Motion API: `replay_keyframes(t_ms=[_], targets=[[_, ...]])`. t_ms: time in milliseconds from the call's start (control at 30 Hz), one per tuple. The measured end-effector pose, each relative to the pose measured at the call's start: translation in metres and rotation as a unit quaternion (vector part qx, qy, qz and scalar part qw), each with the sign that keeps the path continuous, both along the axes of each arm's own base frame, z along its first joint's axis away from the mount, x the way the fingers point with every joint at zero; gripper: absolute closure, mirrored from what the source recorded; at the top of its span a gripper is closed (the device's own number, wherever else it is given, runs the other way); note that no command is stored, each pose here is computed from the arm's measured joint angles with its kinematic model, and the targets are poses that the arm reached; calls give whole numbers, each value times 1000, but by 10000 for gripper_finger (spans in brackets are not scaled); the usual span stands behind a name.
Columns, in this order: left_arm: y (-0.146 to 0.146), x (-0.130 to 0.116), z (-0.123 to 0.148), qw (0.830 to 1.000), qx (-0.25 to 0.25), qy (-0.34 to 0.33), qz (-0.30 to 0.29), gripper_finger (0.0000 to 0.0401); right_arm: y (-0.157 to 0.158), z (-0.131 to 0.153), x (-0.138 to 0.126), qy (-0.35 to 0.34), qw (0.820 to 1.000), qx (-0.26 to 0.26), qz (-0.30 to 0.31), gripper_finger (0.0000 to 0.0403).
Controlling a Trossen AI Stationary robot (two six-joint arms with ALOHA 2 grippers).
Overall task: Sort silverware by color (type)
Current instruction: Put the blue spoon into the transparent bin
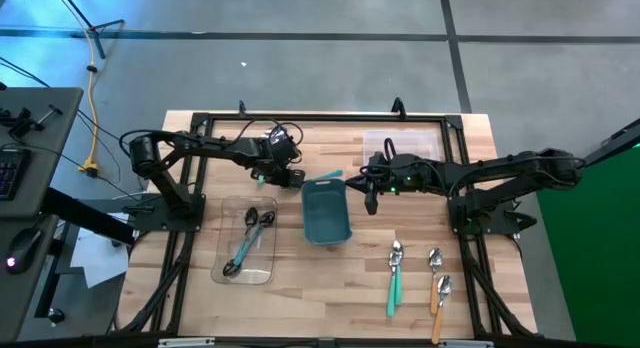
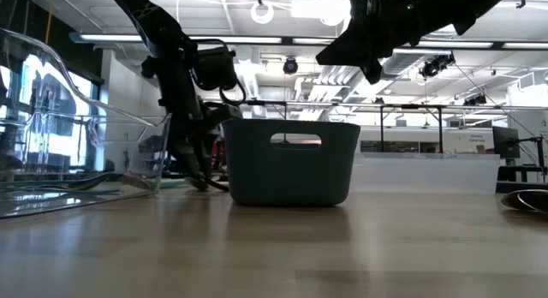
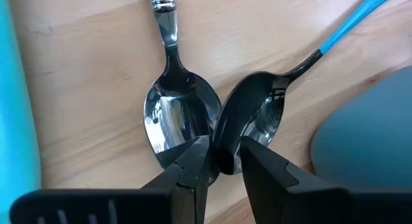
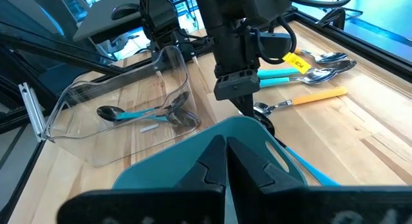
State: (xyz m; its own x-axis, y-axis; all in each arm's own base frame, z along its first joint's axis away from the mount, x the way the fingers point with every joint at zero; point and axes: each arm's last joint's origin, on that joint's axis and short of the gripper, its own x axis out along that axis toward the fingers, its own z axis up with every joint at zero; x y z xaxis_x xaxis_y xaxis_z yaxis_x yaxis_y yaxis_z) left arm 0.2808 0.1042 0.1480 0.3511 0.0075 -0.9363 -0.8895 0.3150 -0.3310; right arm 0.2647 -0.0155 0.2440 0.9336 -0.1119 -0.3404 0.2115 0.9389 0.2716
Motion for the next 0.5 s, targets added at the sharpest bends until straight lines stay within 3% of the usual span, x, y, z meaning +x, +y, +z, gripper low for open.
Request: replay_keyframes(t_ms=[133, 333, 500], targets=[[0, 0, 0, 1000, 3, -1, -8, 333, 0, 0, 0, 0, 1000, -1, -1, 403], [0, 2, 1, 1000, 9, -12, -14, 392, 0, 0, 0, -1, 1000, 11, -6, 403], [0, 2, 2, 999, 14, -13, -27, 398, 0, 0, 0, -1, 1000, 10, -6, 403]])
